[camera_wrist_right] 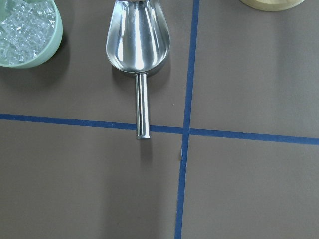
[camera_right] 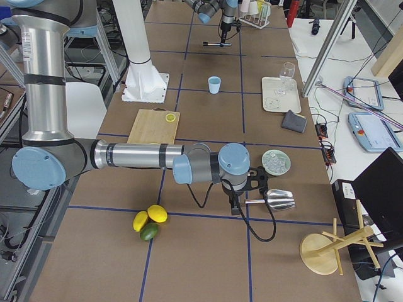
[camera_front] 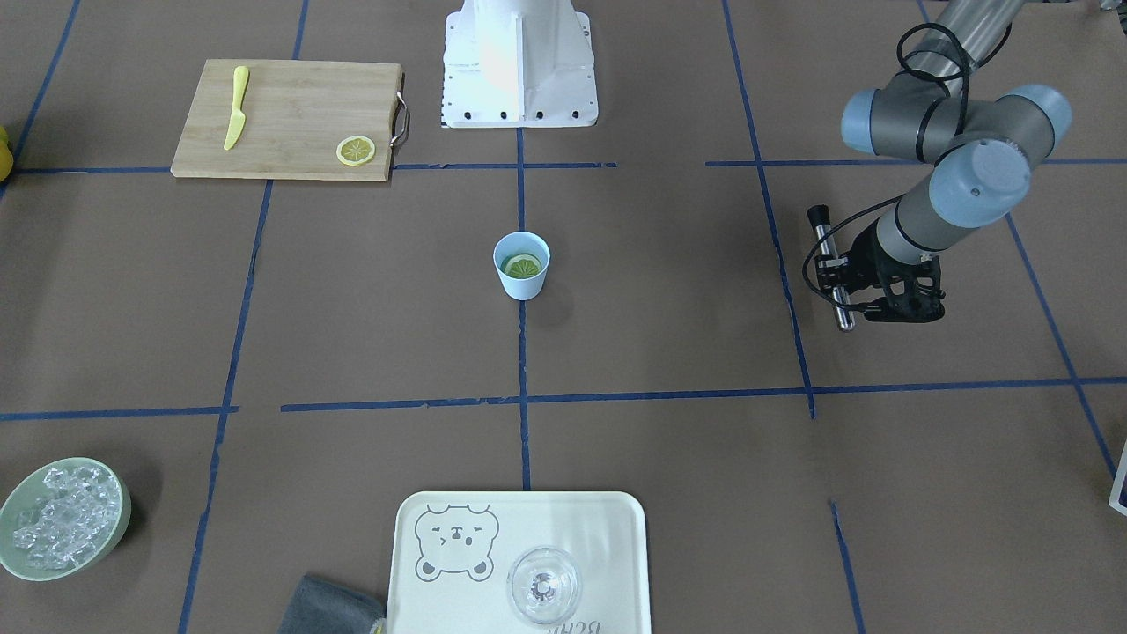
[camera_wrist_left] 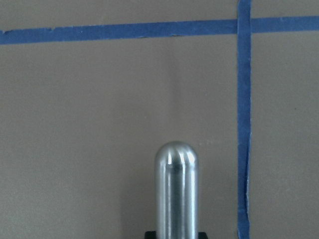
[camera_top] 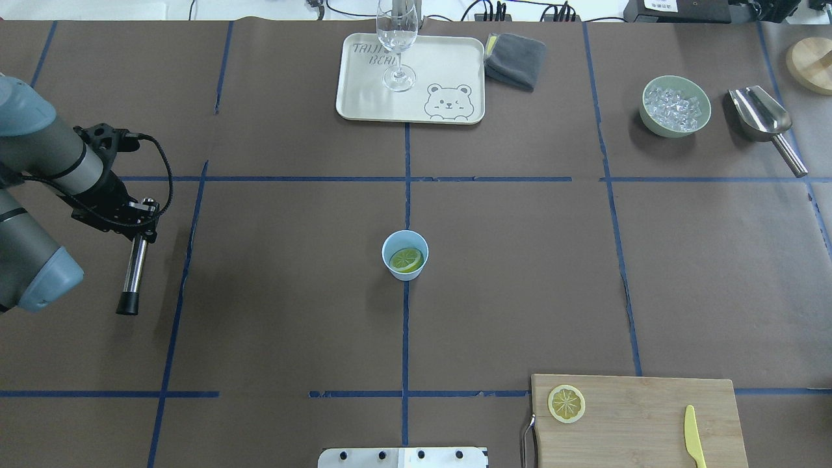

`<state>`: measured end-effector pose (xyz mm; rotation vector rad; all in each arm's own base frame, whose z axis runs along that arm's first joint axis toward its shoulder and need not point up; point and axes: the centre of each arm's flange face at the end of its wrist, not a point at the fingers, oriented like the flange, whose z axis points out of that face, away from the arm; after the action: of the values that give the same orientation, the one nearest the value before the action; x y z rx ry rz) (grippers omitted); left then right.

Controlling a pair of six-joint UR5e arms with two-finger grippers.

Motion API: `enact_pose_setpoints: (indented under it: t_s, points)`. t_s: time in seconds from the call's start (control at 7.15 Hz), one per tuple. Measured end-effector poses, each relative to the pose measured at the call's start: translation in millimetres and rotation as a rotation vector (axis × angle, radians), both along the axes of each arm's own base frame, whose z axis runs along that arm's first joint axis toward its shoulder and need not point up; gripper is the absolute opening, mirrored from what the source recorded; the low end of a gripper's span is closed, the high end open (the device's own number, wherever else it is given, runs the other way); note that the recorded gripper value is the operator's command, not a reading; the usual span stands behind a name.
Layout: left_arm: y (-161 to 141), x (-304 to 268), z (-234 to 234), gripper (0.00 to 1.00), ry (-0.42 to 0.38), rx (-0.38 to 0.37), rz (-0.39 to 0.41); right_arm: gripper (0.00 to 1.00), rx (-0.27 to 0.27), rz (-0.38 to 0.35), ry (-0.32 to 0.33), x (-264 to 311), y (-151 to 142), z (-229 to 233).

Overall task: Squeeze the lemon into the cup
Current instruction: 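Open the left gripper to release the rod and withdraw the left arm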

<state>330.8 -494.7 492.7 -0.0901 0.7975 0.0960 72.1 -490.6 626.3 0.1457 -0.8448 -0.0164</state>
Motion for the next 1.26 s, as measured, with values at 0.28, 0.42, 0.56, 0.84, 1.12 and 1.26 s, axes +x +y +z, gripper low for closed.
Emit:
enact_pose_setpoints:
  t_s: [0.28,0.42,0.56,0.84,1.12,1.26]
  points:
    - [-0.2,1.3,9.7,0.0,-0.013,-0.007,0.0,1.0,0.0,0.0,0.0,-0.2,0.0,0.0]
    - [-0.3,1.7,13.7,0.38,-0.018,-0.012,0.001,1.0,0.0,-0.001,0.0,-0.3,0.0,0.0]
    - [-1.1,2.9,18.2,0.99,-0.024,-0.019,0.001,1.0,0.0,0.0,0.0,-0.2,0.0,0.0]
    - [-2.3,3.9,21.3,1.0,-0.029,-0.027,-0.001,1.0,0.0,0.0,0.0,0.0,0.0,0.0]
    - [-0.9,1.1,15.9,1.0,-0.021,-0.017,-0.002,1.0,0.0,0.0,0.0,0.0,0.0,0.0]
    - [0.3,-2.4,6.1,1.0,-0.009,-0.004,-0.008,1.0,0.001,0.0,-0.001,-0.1,0.0,-0.5]
